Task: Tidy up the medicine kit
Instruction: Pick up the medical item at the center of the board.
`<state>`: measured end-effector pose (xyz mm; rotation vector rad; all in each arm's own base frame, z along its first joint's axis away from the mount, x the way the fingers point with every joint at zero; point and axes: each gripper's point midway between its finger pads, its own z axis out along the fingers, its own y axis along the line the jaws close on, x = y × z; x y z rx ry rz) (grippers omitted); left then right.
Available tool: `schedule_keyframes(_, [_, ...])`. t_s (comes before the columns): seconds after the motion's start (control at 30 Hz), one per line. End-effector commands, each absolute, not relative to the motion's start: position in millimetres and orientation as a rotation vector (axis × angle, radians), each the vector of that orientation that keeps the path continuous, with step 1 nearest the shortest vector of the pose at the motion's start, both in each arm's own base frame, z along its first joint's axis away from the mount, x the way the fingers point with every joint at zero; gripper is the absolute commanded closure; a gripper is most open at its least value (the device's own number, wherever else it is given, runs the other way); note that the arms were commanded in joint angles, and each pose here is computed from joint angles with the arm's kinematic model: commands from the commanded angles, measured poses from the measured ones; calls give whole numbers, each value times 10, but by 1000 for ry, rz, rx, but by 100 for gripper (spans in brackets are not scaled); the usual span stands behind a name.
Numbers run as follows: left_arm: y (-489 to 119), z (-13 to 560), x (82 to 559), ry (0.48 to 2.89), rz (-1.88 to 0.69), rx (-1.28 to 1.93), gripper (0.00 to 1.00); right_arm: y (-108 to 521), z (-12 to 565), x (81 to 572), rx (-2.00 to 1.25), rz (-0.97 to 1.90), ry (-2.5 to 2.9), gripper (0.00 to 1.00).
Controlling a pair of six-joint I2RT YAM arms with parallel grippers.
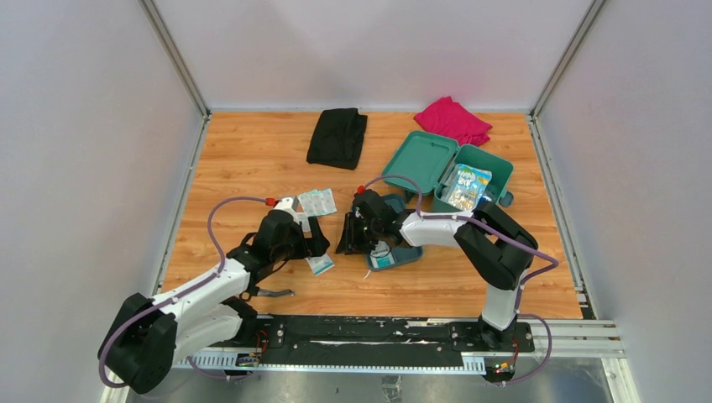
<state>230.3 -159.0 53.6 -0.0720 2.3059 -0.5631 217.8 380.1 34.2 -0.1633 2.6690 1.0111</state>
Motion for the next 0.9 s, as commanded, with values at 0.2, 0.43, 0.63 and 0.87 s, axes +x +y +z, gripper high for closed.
schedule_keyframes(0.2, [-1605, 386, 2357, 2313, -617, -109, 0, 3740, 269, 2048, -174, 967, 2716, 62])
schedule_keyframes(0.43, [-1542, 261, 2294, 2348, -614, -152, 0, 3697, 267, 2034, -189, 934, 2729, 62])
schedule_keyframes(0.63, [-1497, 191, 2247, 2374, -596, -167, 0, 3656, 300, 1987, -184, 936, 2736, 62])
schedule_keyframes(0.87, [-1459, 191, 2221, 2380, -581, -169, 0, 3729, 310, 1857, -157, 998, 2749, 56])
